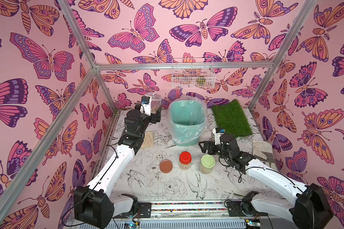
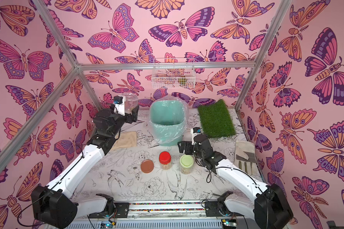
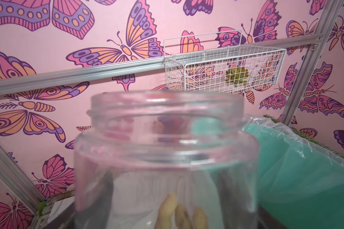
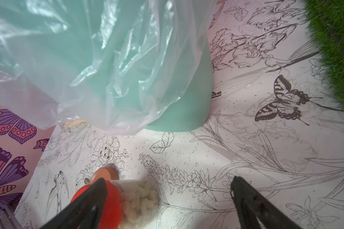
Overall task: Empty moldy peanuts from jars
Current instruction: Pour the moldy peanuts from the jar into the trash bin.
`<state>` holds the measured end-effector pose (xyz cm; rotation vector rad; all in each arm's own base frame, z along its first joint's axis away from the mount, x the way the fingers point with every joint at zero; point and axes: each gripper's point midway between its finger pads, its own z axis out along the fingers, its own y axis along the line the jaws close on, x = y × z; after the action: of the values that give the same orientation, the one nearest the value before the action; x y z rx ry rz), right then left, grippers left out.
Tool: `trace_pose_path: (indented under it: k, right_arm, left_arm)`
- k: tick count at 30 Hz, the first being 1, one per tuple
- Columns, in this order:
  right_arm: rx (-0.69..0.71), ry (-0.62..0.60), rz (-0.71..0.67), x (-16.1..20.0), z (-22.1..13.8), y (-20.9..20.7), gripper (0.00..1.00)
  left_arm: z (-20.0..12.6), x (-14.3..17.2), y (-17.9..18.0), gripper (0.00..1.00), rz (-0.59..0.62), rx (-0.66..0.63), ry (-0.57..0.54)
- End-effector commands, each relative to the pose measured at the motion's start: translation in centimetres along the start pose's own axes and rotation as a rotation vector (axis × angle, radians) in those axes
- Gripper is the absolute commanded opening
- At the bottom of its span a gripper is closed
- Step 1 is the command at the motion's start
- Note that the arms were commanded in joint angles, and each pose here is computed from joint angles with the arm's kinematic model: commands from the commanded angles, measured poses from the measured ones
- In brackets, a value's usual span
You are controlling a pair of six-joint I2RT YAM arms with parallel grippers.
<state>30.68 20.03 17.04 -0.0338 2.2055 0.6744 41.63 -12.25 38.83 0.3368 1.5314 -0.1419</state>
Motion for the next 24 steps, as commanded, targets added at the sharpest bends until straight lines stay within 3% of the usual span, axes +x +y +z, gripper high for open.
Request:
trace_pose_path:
  k: [1, 5, 11, 17, 19, 21, 24]
  right_arm:
    - [-0.023, -0.012, -0.005, -0.7, 0.0, 0.9, 0.99]
    - [-0.023, -0.010, -0.006, -0.5, 0.1, 0.7, 0.99]
    - [-0.007, -0.021, -0.025, -0.3, -0.3, 0.3, 0.99]
    - [0.023, -0.041, -0.039, -0.4, -0.9, -0.4, 0.99]
    - [0.031, -0.052, -0.036, -0.4, -0.9, -0.6, 0.99]
    - [0.033, -0.057, -0.031, -0.3, -0.8, -0.8, 0.99]
    - [0.033, -0.054, -0.029, -0.2, -0.8, -0.8, 0.99]
  left_arm:
    - [-1.3, -5.1, 0.1, 0.00, 0.162, 0.020, -0.105]
    - [0.3, -4.6, -1.7, 0.00, 0.445, 0.086, 0.026]
    - [3.2, -3.9, -5.3, 0.00, 1.130, 0.184, 0.178]
    - [8.1, -5.0, -6.7, 0.00, 1.871, 0.157, 0.257]
    - [9.1, -5.5, -8.9, 0.00, 1.946, 0.180, 0.197]
    - [9.3, -3.9, -11.8, 0.00, 1.986, 0.279, 0.108]
    - [9.3, -1.0, -13.1, 0.00, 2.020, 0.364, 0.109]
